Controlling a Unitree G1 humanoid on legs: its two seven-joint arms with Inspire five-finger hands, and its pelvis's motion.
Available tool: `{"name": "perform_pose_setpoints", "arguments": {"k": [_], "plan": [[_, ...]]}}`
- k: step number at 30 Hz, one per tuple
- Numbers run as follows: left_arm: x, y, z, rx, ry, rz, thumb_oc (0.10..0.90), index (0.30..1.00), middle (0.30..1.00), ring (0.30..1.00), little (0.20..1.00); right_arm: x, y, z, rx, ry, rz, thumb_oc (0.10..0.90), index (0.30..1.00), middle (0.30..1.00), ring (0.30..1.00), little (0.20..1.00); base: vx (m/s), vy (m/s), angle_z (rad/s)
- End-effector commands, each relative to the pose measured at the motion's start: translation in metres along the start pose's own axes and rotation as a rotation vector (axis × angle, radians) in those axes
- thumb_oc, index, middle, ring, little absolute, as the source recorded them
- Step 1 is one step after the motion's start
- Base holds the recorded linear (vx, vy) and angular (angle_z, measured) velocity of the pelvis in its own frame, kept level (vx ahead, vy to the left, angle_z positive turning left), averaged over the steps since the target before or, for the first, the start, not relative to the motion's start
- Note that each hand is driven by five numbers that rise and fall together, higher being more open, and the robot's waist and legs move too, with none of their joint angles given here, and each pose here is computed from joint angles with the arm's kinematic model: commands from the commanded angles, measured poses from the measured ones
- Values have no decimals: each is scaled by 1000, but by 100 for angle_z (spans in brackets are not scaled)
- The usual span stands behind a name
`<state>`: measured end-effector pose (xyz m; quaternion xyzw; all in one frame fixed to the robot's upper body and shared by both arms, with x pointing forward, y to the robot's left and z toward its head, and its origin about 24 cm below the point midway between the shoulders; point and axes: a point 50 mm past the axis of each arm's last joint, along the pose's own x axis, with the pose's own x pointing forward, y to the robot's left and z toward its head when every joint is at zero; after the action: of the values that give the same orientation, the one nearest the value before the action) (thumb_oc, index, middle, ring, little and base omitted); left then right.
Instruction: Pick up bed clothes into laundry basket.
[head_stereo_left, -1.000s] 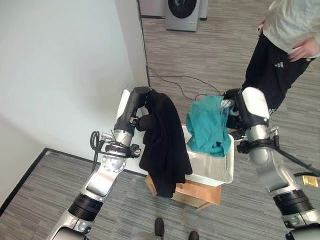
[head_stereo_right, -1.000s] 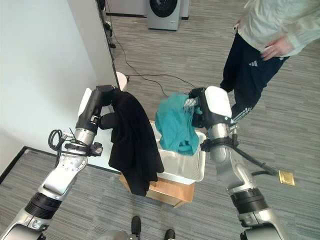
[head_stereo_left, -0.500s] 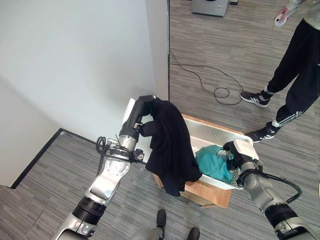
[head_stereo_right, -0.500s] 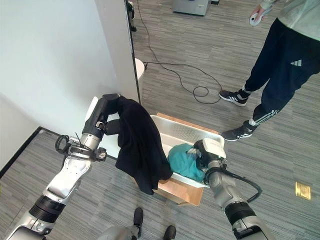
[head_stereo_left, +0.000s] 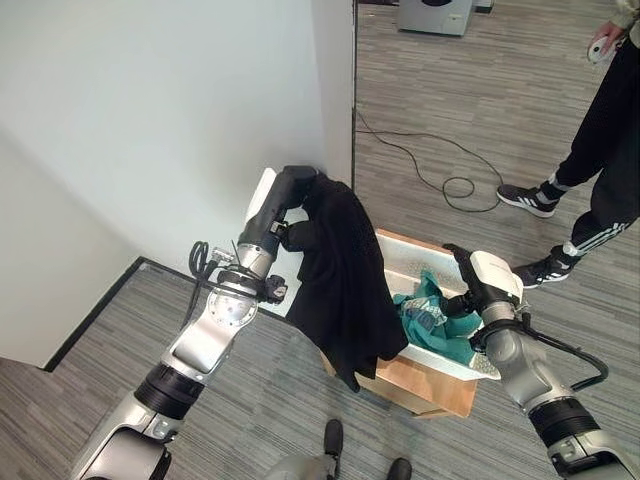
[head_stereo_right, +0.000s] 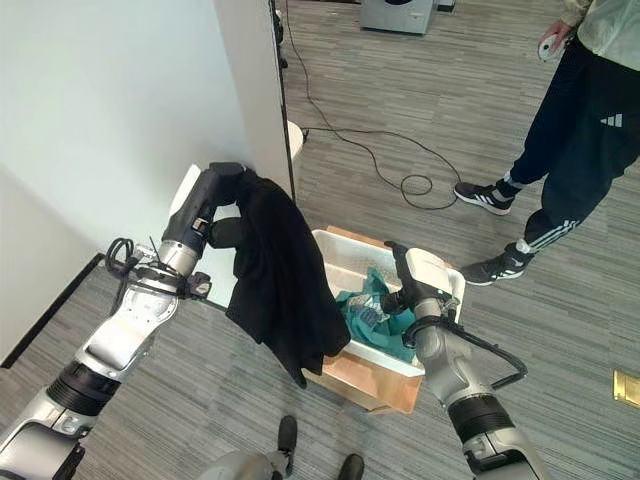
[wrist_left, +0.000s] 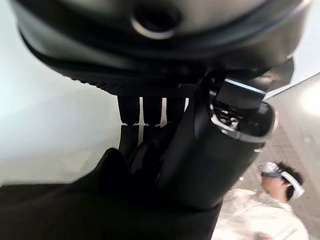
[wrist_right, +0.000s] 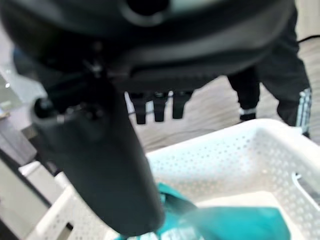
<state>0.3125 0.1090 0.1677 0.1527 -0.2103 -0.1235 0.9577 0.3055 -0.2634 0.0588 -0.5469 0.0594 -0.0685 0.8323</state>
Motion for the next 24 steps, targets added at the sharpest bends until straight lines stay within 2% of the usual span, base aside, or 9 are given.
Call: {"name": "perform_pose_setpoints", "arguments": {"k": [1,13,24], "plan": [[75,-11,165,-216,-616,55,400,300,300,300,300,18,-57,31,-48,-150,-222,800,900,900,900,900,0,0,0],[91,-29,223,-338,-712,-46,400,300,300,300,300,20,-59,38,-90,-170,-211,800,900,900,900,900,3,-8,1],[103,-16,244,-300,-729,-20,400,300,300,300,300,15,-53,34,-73,-167,-189,800,900,900,900,900,7,-7,-3]]}}
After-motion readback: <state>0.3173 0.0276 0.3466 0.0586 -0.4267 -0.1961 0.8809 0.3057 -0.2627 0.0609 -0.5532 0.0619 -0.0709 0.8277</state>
